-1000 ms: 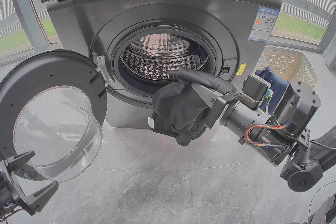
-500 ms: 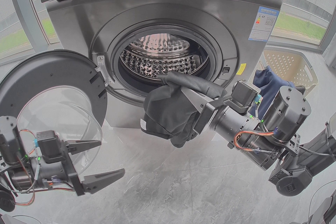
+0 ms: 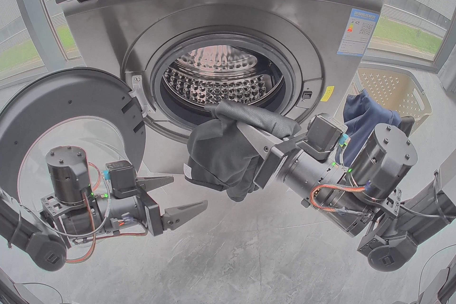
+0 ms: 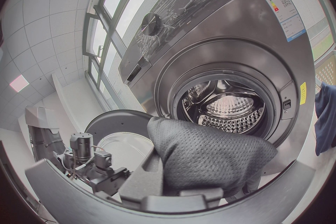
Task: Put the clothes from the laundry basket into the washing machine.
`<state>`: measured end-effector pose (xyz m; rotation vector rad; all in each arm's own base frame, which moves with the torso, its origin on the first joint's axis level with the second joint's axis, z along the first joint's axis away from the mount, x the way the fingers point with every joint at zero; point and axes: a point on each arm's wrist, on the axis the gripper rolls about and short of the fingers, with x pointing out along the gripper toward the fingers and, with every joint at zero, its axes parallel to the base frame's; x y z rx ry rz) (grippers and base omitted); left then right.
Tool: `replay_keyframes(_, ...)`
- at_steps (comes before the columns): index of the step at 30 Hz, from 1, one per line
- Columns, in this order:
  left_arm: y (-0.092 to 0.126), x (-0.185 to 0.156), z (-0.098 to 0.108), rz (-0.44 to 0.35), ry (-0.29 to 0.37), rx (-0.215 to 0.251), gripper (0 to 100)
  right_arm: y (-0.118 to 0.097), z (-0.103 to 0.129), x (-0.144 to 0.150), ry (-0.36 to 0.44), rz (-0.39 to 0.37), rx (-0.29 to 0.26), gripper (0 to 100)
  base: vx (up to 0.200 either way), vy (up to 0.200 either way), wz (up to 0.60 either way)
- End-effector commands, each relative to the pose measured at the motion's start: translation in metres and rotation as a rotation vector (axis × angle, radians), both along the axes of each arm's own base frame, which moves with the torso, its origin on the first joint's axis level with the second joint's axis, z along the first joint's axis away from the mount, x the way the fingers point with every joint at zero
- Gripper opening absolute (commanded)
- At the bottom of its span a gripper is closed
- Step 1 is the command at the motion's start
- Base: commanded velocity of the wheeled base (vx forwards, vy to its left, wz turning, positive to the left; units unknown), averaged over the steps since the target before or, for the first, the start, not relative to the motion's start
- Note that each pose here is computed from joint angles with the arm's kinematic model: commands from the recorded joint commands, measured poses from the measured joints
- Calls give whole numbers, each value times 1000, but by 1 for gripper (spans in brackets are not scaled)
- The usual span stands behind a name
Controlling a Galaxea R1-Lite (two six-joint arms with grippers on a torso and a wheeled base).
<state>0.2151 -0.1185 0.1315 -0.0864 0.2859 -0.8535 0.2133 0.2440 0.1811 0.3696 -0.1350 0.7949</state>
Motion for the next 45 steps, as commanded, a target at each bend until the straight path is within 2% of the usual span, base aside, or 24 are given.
replay_keyframes(1, -5, 35, -21, 49, 23, 15, 100, 2, 3, -7, -14, 19, 5, 0, 0, 0, 0)
replay_keyframes(10, -14, 60, -31, 56, 10, 13, 100, 4, 6, -16, -23, 43, 13, 0, 0, 0, 0)
replay_keyframes(16, -19, 76, -26, 59, -26, -4, 100, -1, 11, -21, -25, 47, 14, 0, 0, 0, 0)
replay_keyframes(26, -25, 77, -27, 26, -31, -12, 100, 4, 9, -25, -26, 65, 1, 0, 0, 0, 0)
replay_keyframes(30, -25, 76, -28, 25, -66, -33, 100, 5, 4, -21, -19, 57, -8, 0, 0, 0, 0)
replay_keyframes(31, -25, 75, -29, 22, -73, -37, 0, 6, 3, -20, -17, 55, -11, 0, 0, 0, 0)
replay_keyframes(41, -22, 53, -36, -12, -107, -63, 0, 8, -5, -12, -6, 49, -27, 0, 0, 0, 0)
replay_keyframes(45, -17, 31, -40, -24, -135, -77, 0, 5, -15, -3, 13, 26, -51, 0, 0, 0, 0)
